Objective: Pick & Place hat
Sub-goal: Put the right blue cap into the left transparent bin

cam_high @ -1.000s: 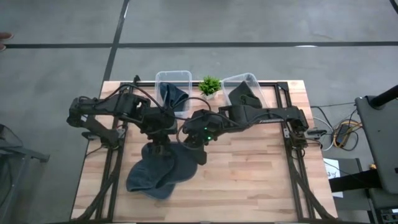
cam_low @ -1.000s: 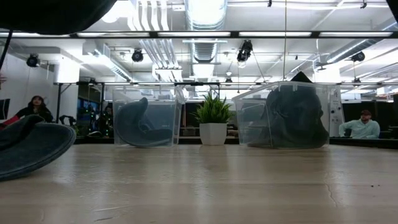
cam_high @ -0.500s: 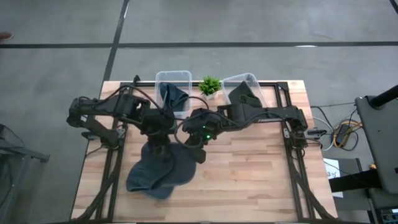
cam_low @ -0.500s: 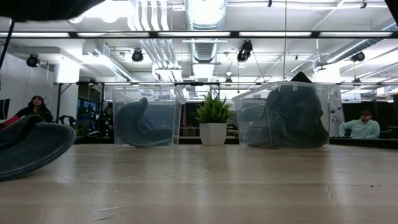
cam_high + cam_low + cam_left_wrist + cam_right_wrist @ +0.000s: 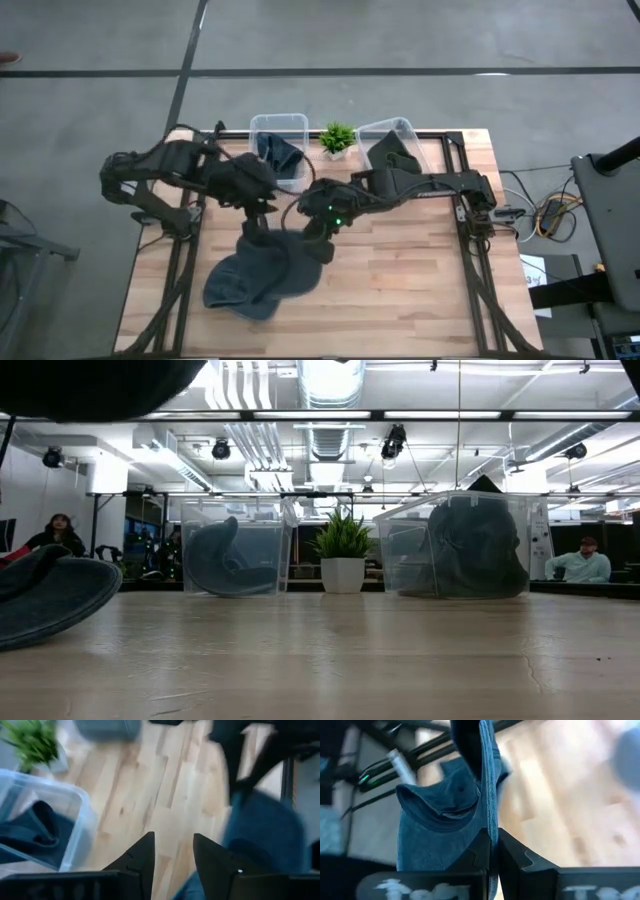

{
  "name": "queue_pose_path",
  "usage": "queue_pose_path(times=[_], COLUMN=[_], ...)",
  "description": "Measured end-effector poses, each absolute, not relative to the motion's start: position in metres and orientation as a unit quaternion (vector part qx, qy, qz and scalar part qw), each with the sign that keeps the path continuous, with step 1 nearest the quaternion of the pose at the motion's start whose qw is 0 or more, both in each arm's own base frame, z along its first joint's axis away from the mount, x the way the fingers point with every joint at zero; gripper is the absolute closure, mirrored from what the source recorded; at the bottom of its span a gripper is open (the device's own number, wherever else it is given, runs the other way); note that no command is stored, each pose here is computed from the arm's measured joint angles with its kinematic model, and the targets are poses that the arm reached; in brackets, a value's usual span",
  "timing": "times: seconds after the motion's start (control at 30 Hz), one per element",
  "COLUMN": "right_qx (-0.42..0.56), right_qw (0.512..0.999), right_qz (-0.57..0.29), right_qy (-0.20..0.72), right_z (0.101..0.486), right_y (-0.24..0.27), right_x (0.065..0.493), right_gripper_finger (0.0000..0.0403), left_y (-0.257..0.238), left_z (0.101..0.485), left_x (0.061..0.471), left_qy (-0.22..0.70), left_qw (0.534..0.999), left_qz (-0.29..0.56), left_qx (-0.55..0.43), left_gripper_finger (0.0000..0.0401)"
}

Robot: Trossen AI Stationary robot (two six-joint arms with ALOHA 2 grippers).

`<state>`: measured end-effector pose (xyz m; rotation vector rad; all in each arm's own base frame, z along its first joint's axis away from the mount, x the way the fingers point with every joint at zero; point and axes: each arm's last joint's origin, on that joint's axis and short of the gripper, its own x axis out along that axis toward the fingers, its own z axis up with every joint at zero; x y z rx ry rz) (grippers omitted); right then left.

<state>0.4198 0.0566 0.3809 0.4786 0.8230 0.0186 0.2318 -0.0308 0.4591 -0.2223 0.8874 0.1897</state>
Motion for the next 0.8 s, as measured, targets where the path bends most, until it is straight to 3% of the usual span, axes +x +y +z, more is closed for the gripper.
queue_pose_path(times=[0.43,0.8], right_qx=[0.203,0.165], right_qw=[0.915,0.939], right_qz=[-0.128,-0.217], right_qy=[0.324,0.208], right_z=[0.416,0.469], right_y=[0.012,-0.007], right_x=[0.395,0.352], right_gripper_finger=[0.0394,0.0394], left_y=[-0.013,-0.006], left_z=[0.528,0.549], left_x=[0.160,0.122], left_qy=[0.248,0.158], left_qw=[0.943,0.954], left_qz=[0.173,0.188], left_qx=[-0.138,-0.172], left_gripper_finger=[0.0273,0.0273])
